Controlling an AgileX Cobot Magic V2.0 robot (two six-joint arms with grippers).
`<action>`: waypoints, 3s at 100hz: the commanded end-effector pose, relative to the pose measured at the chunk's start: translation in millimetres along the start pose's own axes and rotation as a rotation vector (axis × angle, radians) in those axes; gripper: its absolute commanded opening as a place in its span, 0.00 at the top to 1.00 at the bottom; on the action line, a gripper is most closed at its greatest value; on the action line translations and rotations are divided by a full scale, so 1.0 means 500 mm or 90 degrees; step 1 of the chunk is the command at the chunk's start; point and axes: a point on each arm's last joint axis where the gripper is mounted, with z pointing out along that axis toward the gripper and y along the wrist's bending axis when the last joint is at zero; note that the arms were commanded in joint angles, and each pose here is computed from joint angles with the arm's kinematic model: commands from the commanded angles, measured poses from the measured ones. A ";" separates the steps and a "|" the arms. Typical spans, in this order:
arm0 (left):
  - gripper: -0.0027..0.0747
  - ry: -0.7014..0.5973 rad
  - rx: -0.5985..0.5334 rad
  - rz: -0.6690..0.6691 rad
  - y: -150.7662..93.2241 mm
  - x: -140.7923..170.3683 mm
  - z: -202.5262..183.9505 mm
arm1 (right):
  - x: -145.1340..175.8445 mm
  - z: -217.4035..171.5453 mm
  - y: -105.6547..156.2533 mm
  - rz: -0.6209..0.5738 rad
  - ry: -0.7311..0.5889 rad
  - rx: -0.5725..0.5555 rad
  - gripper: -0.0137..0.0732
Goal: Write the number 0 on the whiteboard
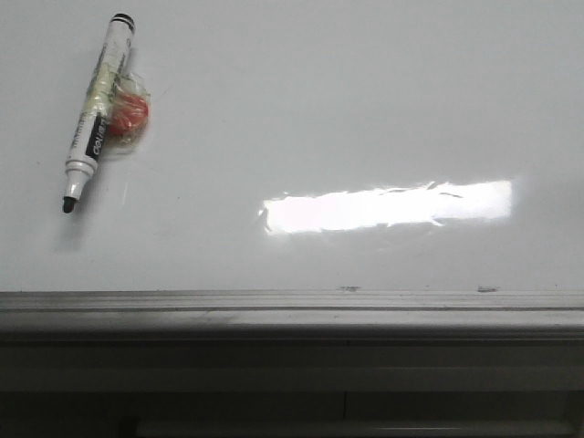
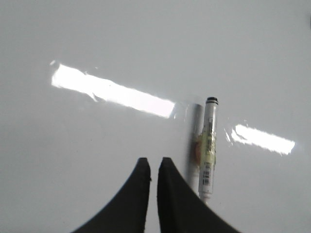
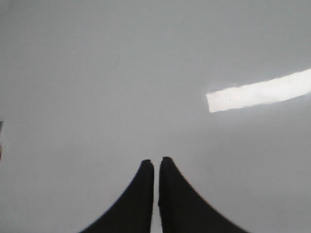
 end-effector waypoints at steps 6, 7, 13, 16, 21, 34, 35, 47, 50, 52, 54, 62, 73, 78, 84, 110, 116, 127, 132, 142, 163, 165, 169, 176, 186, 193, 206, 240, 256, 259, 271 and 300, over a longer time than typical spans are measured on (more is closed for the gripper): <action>0.64 0.080 -0.008 0.137 -0.046 -0.086 0.013 | -0.083 -0.003 0.018 -0.073 -0.005 0.000 0.63; 0.61 0.099 -0.008 0.138 -0.046 -0.087 0.019 | -0.085 -0.003 0.019 -0.073 -0.003 0.001 0.60; 0.51 0.150 0.003 0.150 -0.060 -0.112 0.039 | -0.103 0.007 0.023 -0.071 0.006 0.001 0.52; 0.51 0.187 0.007 0.147 -0.063 -0.119 0.056 | -0.109 0.013 0.024 -0.071 0.013 0.003 0.49; 0.53 0.225 0.016 0.150 -0.069 -0.136 0.079 | -0.116 0.024 0.026 -0.074 0.023 0.004 0.46; 0.66 0.274 0.057 0.154 -0.096 -0.176 0.134 | -0.120 0.057 0.027 -0.075 0.052 0.008 0.46; 0.67 0.286 0.062 0.154 -0.098 -0.176 0.141 | -0.119 0.059 0.027 -0.075 0.054 0.008 0.46; 0.67 0.395 0.078 0.173 -0.121 -0.178 0.189 | -0.112 0.083 0.026 -0.075 0.091 0.014 0.46; 0.67 0.420 0.069 0.181 -0.125 -0.176 0.200 | -0.110 0.088 0.025 -0.075 0.099 0.015 0.46; 0.67 0.440 0.068 0.176 -0.129 -0.171 0.209 | -0.110 0.090 0.025 -0.075 0.102 0.016 0.46; 0.67 0.458 0.066 0.178 -0.132 -0.163 0.218 | -0.109 0.092 0.025 -0.075 0.104 0.016 0.46; 0.67 0.494 0.070 0.174 -0.150 -0.138 0.245 | -0.108 0.099 0.025 -0.075 0.109 0.017 0.46; 0.63 0.501 0.082 0.169 -0.178 -0.103 0.283 | -0.110 0.103 0.026 -0.075 0.103 0.016 0.46; 0.61 0.494 0.077 0.164 -0.186 -0.092 0.299 | -0.110 0.103 0.026 -0.075 0.102 0.016 0.46; 0.59 0.491 0.067 0.155 -0.190 -0.079 0.317 | -0.110 0.103 0.026 -0.075 0.102 0.016 0.46; 0.59 0.519 0.019 0.190 -0.173 -0.045 0.362 | -0.110 0.103 0.026 -0.075 0.102 0.016 0.46; 0.59 0.521 0.015 0.198 -0.171 -0.041 0.367 | -0.110 0.103 0.026 -0.075 0.102 0.016 0.46; 0.59 0.531 0.008 0.206 -0.167 -0.032 0.375 | -0.111 0.103 0.026 -0.075 0.101 0.016 0.46; 0.59 0.536 0.005 0.206 -0.166 -0.028 0.380 | -0.111 0.103 0.026 -0.075 0.099 0.015 0.46; 0.59 0.546 0.000 0.207 -0.163 -0.019 0.387 | -0.114 0.103 0.026 -0.075 0.088 0.013 0.46; 0.72 0.545 -0.005 0.226 -0.160 -0.018 0.390 | -0.116 0.104 0.027 -0.075 0.083 0.012 0.46; 0.74 0.544 -0.006 0.230 -0.159 -0.018 0.390 | -0.116 0.104 0.027 -0.075 0.083 0.012 0.46; 0.81 0.542 -0.007 0.237 -0.158 -0.019 0.390 | -0.116 0.104 0.027 -0.075 0.083 0.012 0.46; 0.95 0.540 -0.008 0.254 -0.156 -0.020 0.391 | -0.116 0.104 0.027 -0.075 0.083 0.012 0.46; 0.99 0.532 -0.010 0.275 -0.153 -0.022 0.393 | -0.116 0.104 0.027 -0.075 0.083 0.012 0.46; 0.99 0.522 -0.005 0.275 -0.155 -0.027 0.391 | -0.116 0.104 0.027 -0.073 0.083 0.012 0.46; 0.99 0.488 0.038 0.310 -0.175 -0.051 0.372 | -0.124 0.101 0.036 -0.055 0.074 -0.012 0.46; 0.99 0.321 0.397 0.700 -0.324 -0.102 0.235 | -0.192 0.135 0.162 -0.228 0.160 -0.349 0.46; 0.99 0.292 0.458 0.807 -0.348 -0.091 0.201 | -0.199 0.180 0.233 -0.301 0.181 -0.456 0.46; 0.99 0.297 0.464 0.818 -0.349 -0.088 0.197 | -0.198 0.186 0.244 -0.310 0.185 -0.467 0.46; 0.99 0.308 0.465 0.831 -0.348 -0.084 0.194 | -0.195 0.209 0.281 -0.329 0.192 -0.499 0.46; 0.99 0.311 0.465 0.832 -0.347 -0.084 0.194 | -0.166 0.254 0.309 -0.332 0.220 -0.497 0.46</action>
